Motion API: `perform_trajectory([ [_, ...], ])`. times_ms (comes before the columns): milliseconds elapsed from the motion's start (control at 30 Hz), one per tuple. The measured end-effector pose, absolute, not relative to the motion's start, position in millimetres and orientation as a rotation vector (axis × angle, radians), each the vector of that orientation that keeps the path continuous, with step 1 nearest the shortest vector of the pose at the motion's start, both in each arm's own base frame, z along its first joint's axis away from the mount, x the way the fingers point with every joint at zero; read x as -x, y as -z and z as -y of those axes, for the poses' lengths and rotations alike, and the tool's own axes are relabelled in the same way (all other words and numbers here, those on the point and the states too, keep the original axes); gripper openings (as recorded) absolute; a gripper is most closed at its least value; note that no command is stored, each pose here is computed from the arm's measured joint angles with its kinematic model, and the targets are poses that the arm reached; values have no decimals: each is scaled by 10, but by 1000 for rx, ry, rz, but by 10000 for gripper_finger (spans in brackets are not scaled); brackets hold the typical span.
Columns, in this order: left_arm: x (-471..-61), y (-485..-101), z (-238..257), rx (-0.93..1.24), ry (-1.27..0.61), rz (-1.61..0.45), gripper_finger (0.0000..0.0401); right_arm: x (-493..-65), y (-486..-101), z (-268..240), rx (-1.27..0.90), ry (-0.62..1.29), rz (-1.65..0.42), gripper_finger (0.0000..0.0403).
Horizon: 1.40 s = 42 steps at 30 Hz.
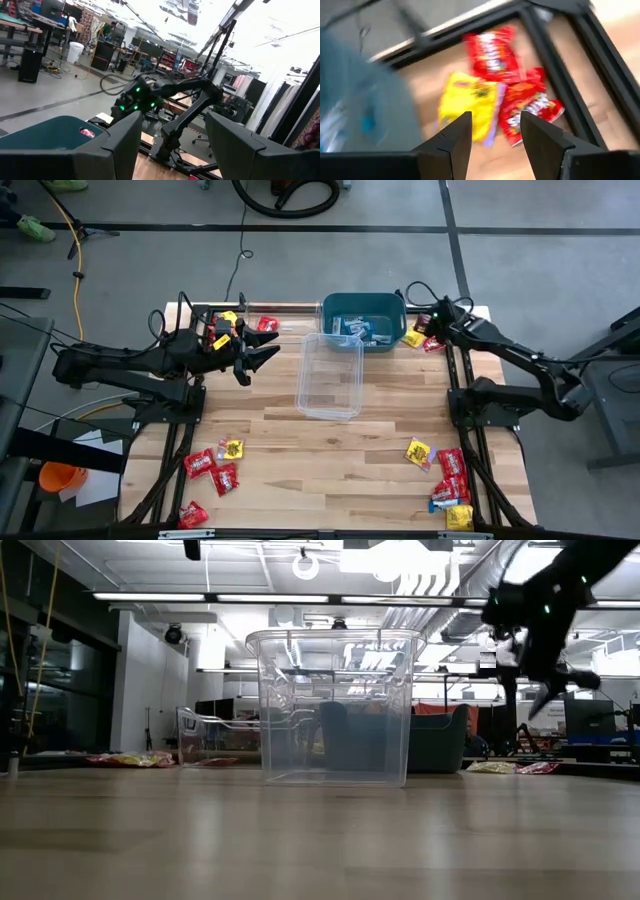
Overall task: Sort candy
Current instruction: Put the red candy into the transparent bin
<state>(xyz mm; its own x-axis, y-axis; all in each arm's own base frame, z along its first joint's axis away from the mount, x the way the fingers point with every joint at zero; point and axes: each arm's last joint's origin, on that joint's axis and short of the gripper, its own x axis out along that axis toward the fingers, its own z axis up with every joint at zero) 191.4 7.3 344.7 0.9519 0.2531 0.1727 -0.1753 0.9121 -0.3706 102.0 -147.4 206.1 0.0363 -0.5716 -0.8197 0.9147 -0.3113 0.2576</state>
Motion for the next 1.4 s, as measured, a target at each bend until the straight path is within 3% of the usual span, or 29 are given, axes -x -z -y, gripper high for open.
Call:
perform_trajectory([
  [233,-1913,-3446,-78,361,-240,223,209,-882,-1622,1401,-1326,1742,-206,162],
  [500,-1913,-3447,-79,362,-242,224,209,-765,-1423,1341,-1435,1897,-19,162],
  [733,-1911,-3446,-85,363,-267,228,209,-755,-1368,1484,-1491,1876,47,162],
  [1167,-1908,-3446,-93,364,-293,232,209,-843,-1193,1560,-1491,1911,-17,161],
  [1267,-1908,-3446,-93,364,-293,232,209,-853,-1180,1562,-1461,1909,-51,142],
  [1400,-1908,-3446,-93,364,-293,232,209,-865,-1160,1580,-1415,1884,-122,65],
])
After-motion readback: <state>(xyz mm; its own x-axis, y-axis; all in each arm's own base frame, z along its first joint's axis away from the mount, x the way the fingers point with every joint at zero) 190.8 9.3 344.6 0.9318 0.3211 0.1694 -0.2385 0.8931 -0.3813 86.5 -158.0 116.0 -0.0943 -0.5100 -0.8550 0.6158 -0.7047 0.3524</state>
